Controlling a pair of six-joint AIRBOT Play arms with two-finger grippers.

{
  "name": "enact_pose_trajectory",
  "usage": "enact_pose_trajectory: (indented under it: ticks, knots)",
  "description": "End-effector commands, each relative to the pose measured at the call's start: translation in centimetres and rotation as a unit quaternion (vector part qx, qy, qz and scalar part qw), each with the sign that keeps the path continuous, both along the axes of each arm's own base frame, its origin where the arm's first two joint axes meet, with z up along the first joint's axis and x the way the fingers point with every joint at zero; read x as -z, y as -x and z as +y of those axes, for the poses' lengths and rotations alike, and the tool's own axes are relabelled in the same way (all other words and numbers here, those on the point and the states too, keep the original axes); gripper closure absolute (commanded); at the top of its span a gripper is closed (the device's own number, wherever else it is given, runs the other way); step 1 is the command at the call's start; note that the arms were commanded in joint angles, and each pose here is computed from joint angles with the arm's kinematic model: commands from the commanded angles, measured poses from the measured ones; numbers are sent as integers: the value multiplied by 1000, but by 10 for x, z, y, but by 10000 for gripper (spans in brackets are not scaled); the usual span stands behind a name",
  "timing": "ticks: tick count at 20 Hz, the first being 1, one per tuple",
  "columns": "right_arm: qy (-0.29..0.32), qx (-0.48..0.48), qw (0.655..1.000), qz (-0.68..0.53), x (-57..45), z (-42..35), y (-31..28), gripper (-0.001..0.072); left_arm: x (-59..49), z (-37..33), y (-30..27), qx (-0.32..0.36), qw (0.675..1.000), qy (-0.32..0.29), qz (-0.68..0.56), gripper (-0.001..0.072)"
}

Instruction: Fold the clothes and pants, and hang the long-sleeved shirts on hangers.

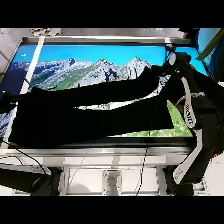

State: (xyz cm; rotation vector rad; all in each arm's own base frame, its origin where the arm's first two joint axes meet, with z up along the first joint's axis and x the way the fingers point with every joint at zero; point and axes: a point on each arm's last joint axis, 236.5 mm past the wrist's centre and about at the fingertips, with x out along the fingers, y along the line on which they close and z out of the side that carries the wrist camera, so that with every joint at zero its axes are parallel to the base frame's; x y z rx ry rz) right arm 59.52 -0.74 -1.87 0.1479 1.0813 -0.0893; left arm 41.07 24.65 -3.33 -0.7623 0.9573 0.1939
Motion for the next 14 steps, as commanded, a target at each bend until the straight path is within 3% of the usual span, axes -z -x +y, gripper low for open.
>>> enact_pose_trajectory:
  ticks: [1,2,3,7,8,11,14]
  knots:
    - [-46,55,997,19,17,-12,3,597,-3,-4,-1,2,1000,10,-3,202]
    - [-53,55,997,22,20,-9,4,297,-4,-4,-1,2,1000,10,-4,182]
    - [-52,55,997,27,22,-10,5,92,-6,-4,-1,2,1000,8,-6,126]
    - [0,50,997,58,5,-36,26,101,-32,5,19,-4,1000,-1,-8,128]
    - [21,32,998,57,-11,-43,32,168,-42,12,35,-13,1000,-4,-3,129]
    - [77,-24,994,71,-70,-66,69,189,-61,44,118,-68,995,-19,67,129]
    - [69,-40,985,152,-103,-84,146,189,-56,53,215,-169,979,5,116,129]
